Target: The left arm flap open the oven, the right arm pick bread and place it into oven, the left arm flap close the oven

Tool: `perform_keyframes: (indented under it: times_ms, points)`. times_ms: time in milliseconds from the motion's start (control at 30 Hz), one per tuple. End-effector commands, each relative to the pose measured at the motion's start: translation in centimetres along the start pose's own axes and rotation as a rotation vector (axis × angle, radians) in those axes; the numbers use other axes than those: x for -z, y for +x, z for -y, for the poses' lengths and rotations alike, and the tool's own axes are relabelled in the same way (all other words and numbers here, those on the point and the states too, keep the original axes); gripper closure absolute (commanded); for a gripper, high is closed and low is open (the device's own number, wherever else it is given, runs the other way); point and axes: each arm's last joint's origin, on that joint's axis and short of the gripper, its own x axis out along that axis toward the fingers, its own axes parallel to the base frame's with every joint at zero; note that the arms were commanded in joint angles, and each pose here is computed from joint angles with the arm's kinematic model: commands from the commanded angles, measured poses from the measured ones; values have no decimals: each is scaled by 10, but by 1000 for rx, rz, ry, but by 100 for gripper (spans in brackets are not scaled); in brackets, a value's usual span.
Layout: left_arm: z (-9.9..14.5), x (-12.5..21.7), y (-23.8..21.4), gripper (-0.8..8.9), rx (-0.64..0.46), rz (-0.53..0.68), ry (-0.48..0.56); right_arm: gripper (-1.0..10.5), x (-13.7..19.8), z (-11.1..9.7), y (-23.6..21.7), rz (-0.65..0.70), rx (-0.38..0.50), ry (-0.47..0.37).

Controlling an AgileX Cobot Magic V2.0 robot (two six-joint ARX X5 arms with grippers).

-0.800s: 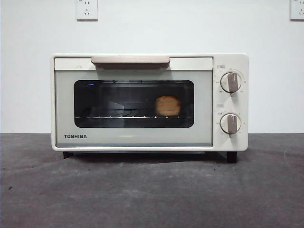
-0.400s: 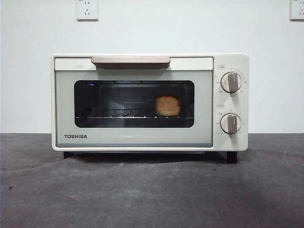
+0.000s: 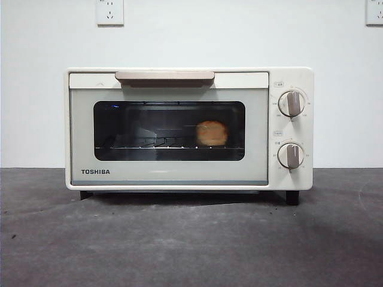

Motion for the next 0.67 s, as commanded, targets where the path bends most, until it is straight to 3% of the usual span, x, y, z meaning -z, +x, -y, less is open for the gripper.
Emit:
perform_keyframes:
  times_ms: [33, 200, 667]
  points:
    - [0, 7, 2, 794, -1, -25, -11, 939, 10, 1, 2, -4, 5, 21]
    - [0, 7, 2, 794, -1, -26, -11, 939, 27, 1, 6, -74, 12, 67]
    - [0, 7, 2, 794, -1, -26, -11, 939, 25, 2, 6, -50, 27, 76]
